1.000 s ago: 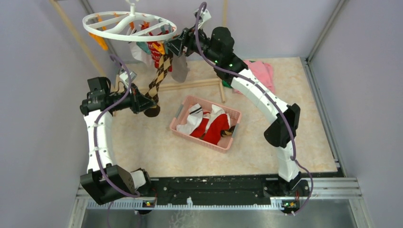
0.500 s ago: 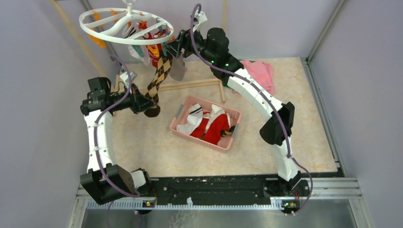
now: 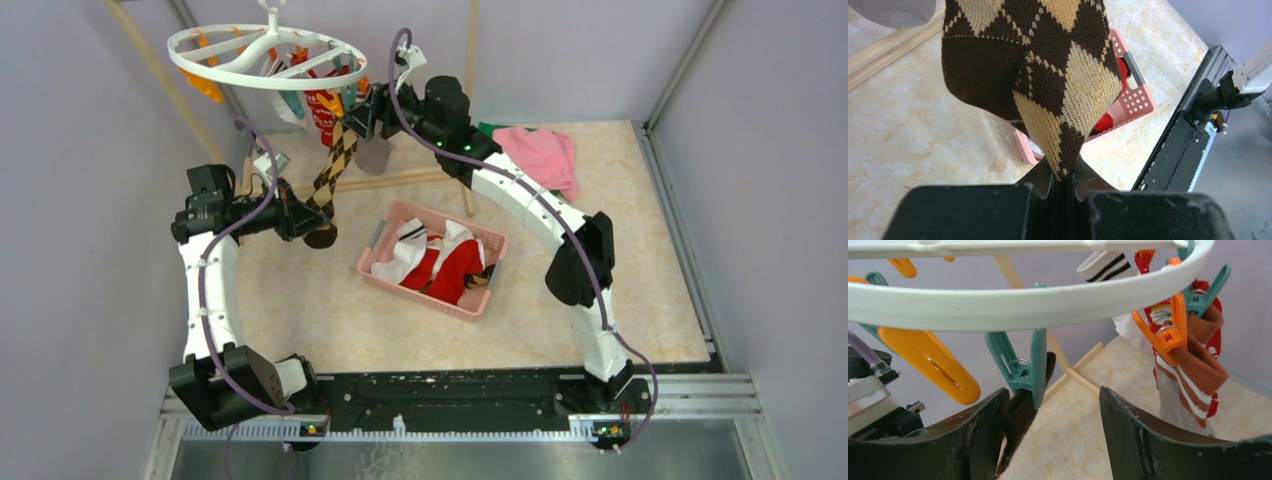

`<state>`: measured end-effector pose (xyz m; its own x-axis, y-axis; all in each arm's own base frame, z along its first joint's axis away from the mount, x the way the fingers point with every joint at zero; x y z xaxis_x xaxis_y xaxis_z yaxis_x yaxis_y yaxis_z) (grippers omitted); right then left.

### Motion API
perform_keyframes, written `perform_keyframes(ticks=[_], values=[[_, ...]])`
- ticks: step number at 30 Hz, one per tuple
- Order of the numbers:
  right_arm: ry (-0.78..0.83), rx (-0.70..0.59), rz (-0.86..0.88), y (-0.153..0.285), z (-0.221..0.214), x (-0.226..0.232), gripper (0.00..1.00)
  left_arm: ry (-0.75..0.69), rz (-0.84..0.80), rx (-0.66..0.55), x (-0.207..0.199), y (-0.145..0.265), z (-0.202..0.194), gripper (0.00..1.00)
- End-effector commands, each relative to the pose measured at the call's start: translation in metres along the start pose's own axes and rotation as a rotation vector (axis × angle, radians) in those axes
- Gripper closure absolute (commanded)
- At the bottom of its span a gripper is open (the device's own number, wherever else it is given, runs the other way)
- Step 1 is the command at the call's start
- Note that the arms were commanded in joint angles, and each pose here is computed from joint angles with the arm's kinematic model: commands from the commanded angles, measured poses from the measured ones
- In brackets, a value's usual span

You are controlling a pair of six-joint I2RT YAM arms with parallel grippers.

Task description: Remove the socks clipped to the hanger

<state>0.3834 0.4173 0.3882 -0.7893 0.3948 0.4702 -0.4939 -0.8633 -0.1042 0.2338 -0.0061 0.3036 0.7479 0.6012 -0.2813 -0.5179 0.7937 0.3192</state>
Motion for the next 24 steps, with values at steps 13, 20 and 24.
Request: perform_keyframes(ticks=[13,20,24], values=[[0.039,-0.171,0.076,-0.002,0.051,0.037,0.49,-0.046,-0.004,-0.03,0.0,-0.001,0.008,1.0],[0.036,-0.146,0.077,-0.007,0.045,0.034,0.49,-0.052,-0.001,-0.031,-0.001,-0.001,0.009,1.0],[0.039,-0.128,0.065,-0.008,0.04,0.031,0.46,-0.054,-0.001,-0.034,-0.001,-0.001,0.009,1.0]])
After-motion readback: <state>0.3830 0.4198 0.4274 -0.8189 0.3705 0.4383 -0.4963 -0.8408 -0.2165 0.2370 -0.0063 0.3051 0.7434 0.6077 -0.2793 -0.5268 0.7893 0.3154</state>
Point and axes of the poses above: each gripper's point midway between its finger pads, its own y axis back along the fingers, its own x axis along the line the jaws close on, z = x × y, the point moved 8 cm from there along y, back along the fingers, and after that the axes turned 6 degrees about -y, right-handed, at the moved point
